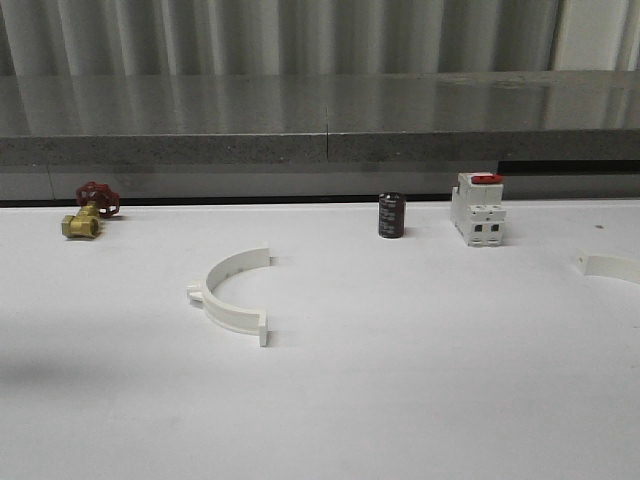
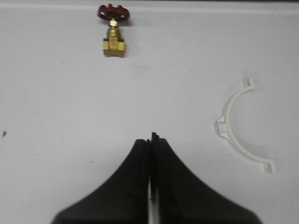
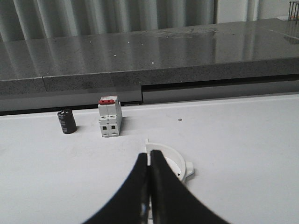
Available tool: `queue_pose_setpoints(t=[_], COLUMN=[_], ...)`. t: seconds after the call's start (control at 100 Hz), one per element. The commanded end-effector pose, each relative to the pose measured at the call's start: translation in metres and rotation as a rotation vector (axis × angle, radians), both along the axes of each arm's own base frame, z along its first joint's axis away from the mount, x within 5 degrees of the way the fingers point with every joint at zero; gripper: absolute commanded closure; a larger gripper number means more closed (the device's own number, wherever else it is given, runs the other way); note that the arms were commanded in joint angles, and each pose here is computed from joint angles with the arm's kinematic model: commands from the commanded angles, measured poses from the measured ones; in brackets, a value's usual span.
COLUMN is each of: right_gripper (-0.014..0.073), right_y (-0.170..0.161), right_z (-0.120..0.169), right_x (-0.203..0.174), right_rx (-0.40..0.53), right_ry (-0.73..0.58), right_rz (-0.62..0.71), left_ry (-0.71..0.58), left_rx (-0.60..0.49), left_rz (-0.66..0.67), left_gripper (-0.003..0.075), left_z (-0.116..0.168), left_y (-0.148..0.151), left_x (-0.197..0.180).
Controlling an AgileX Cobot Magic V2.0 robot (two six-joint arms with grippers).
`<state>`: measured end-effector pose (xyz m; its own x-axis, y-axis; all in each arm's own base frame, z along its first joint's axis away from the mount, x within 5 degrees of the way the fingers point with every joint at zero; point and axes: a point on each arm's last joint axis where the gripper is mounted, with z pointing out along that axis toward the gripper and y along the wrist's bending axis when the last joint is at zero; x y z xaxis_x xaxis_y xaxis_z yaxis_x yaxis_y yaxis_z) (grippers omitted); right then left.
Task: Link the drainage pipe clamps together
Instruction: 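Lower the right gripper onto the other white half-clamp and grasp its end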
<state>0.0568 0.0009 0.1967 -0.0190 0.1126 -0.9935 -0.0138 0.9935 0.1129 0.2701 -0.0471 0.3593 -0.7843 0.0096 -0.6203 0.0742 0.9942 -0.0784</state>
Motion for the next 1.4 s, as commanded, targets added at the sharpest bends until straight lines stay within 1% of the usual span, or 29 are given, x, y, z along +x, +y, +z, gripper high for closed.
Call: queue_pose_setpoints(t=[0.0,0.15,0.27,0.57,0.65,0.72,0.84,0.93,1.08,1.24,1.31,1.36,1.39], right_gripper=[0.0660,0.0660,0.0660,0.0660,0.0660,0.0660,0.0660,0.0660,0.0660,0.0656,0.0618,0.0559,0.0505], right_y=[0.000,0.000,0.000,0.000,0.000,0.000,0.000,-0.001,-0.001,0.000,0.000,0.000,0.000], right_z=[0.014,0.014,0.016,0.018,0.024,0.033,0.050,0.067,0.088,0.104,0.110,0.113,0.113], right_x=[-0.003,-0.003,-0.003,-0.003,-0.004,-0.007,-0.009,-0.008,0.003,0.030,0.045,0.056,0.064], right_rx=[-0.010,-0.010,-0.010,-0.010,-0.009,-0.010,-0.011,-0.011,-0.013,-0.016,-0.017,-0.018,-0.019], right_ry=[-0.113,-0.116,-0.138,-0.159,-0.160,-0.131,-0.040,0.024,0.214,0.403,0.454,0.485,0.513], right_rz=[-0.004,-0.004,-0.004,-0.002,-0.001,-0.002,-0.004,-0.005,-0.007,-0.008,-0.008,-0.008,-0.008], left_ry=[-0.165,-0.242,-0.296,-0.452,-0.496,-0.539,-0.607,-0.636,-0.662,-0.659,-0.652,-0.652,-0.652], left_rx=[0.000,0.010,0.008,-0.001,-0.006,-0.011,-0.018,-0.022,-0.025,-0.024,-0.024,-0.024,-0.024], left_rz=[0.027,0.083,0.115,0.123,0.124,0.124,0.125,0.126,0.127,0.127,0.127,0.127,0.127], left_gripper=[0.0741,0.0741,0.0741,0.0741,0.0741,0.0741,0.0741,0.0741,0.0741,0.0741,0.0741,0.0741,0.0741], left_z=[0.023,0.022,0.012,-0.022,-0.030,-0.037,-0.046,-0.053,-0.057,-0.057,-0.058,-0.058,-0.058], left_y=[0.013,0.032,0.040,0.046,0.046,0.047,0.048,0.048,0.049,0.049,0.049,0.049,0.049], left_x=[-0.024,-0.065,-0.101,-0.181,-0.198,-0.212,-0.232,-0.242,-0.250,-0.251,-0.251,-0.251,-0.251])
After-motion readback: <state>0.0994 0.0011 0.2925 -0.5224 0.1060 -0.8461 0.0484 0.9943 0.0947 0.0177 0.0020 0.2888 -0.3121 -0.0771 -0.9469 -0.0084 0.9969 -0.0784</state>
